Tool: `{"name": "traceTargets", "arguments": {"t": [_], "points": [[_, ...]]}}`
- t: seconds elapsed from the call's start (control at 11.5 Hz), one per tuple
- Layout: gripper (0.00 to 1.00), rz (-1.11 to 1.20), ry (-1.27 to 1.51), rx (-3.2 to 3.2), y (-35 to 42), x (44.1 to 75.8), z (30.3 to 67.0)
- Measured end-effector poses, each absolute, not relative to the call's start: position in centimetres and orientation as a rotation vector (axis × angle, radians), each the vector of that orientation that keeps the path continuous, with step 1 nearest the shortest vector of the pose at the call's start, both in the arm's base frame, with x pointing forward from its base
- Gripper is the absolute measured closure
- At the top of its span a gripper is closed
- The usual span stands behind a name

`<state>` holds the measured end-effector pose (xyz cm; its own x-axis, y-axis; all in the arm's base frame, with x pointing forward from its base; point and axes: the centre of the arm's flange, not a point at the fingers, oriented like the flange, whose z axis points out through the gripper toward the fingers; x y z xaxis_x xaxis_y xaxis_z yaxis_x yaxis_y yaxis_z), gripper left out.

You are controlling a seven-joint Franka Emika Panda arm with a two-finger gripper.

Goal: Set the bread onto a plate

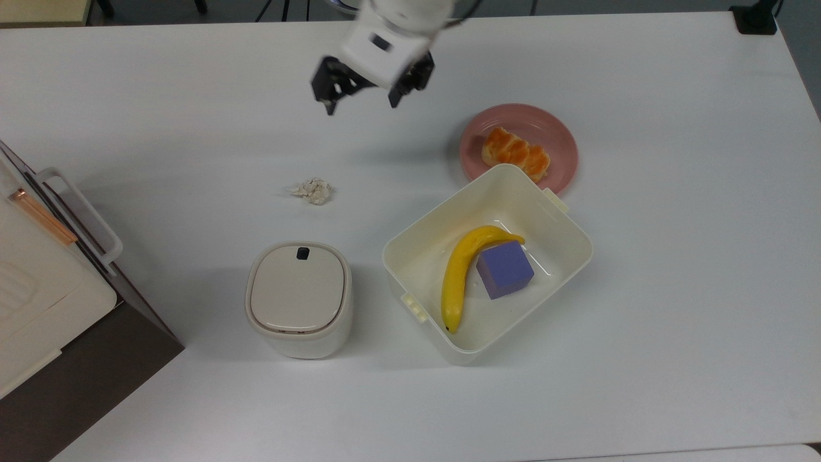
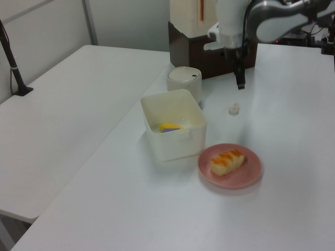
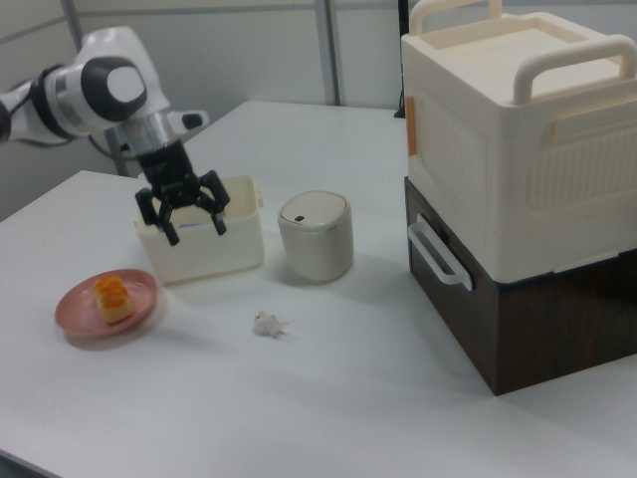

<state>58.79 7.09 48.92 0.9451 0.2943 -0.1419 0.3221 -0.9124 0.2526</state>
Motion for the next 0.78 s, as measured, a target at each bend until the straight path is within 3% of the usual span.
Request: {"name": "traceTargets", "arguments": {"t": [0.35,0.78], "points": [[0.00,-0.047,0.163,3.044,-1.8,58.0,58.7],[0.00,0.007,-0.052,3.078,-2.9,57.8,60.5]]}}
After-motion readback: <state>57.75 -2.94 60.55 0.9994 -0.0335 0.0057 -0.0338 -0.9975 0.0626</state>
